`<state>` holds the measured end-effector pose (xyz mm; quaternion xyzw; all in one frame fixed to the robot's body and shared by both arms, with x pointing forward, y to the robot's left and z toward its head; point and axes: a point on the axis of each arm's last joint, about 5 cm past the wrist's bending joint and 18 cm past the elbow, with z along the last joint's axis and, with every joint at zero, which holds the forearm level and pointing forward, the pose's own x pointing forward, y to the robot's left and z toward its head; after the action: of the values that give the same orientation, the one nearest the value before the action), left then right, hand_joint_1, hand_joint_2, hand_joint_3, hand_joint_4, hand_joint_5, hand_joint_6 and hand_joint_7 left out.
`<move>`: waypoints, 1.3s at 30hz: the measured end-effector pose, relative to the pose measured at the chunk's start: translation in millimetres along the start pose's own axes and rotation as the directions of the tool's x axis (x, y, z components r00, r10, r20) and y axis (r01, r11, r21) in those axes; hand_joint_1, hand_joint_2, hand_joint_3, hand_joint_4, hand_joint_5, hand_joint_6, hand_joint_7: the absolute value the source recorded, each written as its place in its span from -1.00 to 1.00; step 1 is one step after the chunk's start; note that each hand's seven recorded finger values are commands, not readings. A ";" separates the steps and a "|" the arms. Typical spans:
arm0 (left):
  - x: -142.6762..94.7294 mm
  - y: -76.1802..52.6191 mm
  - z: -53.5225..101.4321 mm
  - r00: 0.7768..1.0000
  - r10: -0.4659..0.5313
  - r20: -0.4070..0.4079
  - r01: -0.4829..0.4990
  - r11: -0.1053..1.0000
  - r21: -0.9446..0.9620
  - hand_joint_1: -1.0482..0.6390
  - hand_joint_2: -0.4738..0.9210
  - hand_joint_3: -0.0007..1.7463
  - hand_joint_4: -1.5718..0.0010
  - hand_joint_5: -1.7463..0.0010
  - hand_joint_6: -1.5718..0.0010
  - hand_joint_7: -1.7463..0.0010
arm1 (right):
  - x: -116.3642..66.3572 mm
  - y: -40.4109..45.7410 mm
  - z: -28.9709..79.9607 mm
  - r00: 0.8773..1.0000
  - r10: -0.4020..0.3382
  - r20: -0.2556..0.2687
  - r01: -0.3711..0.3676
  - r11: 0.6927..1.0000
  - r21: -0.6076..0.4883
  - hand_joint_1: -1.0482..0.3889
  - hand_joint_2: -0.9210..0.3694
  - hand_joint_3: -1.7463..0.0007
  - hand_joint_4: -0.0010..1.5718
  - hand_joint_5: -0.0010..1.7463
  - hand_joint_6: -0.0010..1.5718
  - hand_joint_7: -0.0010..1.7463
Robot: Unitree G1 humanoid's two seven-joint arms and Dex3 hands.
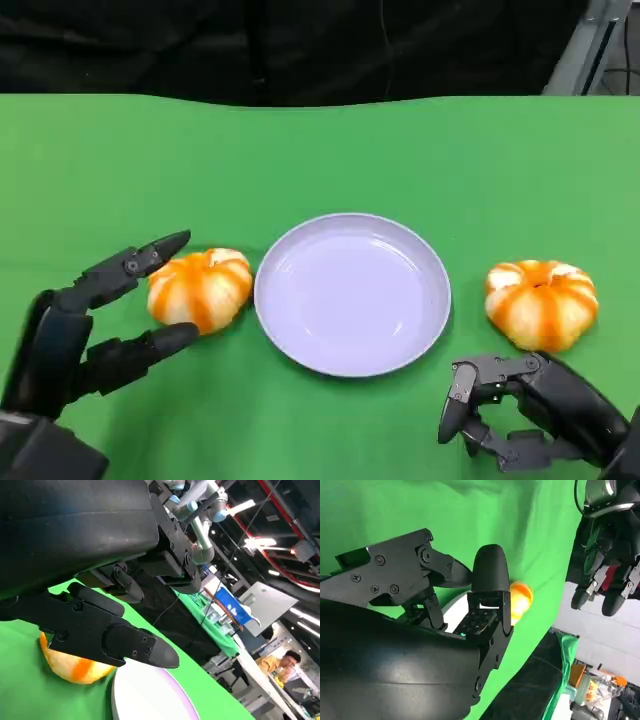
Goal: Grasp the bread from the table and place it into the plate.
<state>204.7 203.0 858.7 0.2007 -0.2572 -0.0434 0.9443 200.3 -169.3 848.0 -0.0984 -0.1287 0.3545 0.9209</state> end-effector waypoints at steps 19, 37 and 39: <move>0.0 0.5 -0.2 1.000 0.005 -0.002 -0.005 1.000 0.004 -0.41 1.00 -0.96 0.10 1.00 0.13 1.00 | 0.0 0.0 0.0 1.000 0.000 0.000 0.000 1.000 0.000 0.33 -0.70 0.07 -0.07 0.91 0.03 0.33; 0.4 0.8 -0.1 1.000 0.002 -0.002 -0.002 1.000 0.008 -0.41 1.00 -0.96 0.09 0.99 0.13 1.00 | -0.1 0.0 -0.1 1.000 0.000 -0.001 0.000 1.000 0.000 0.34 -0.70 0.07 -0.07 0.90 0.02 0.32; 1.4 1.6 0.5 1.000 0.000 0.001 0.000 1.000 0.015 -0.41 1.00 -0.96 0.09 0.99 0.13 1.00 | -0.3 0.1 -0.3 1.000 0.000 -0.002 0.000 1.000 0.001 0.34 -0.70 0.07 -0.07 0.90 0.02 0.32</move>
<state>205.6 204.0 860.3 0.2077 -0.2582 -0.0414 0.9426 200.2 -169.4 847.6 -0.0982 -0.1276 0.3544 0.9211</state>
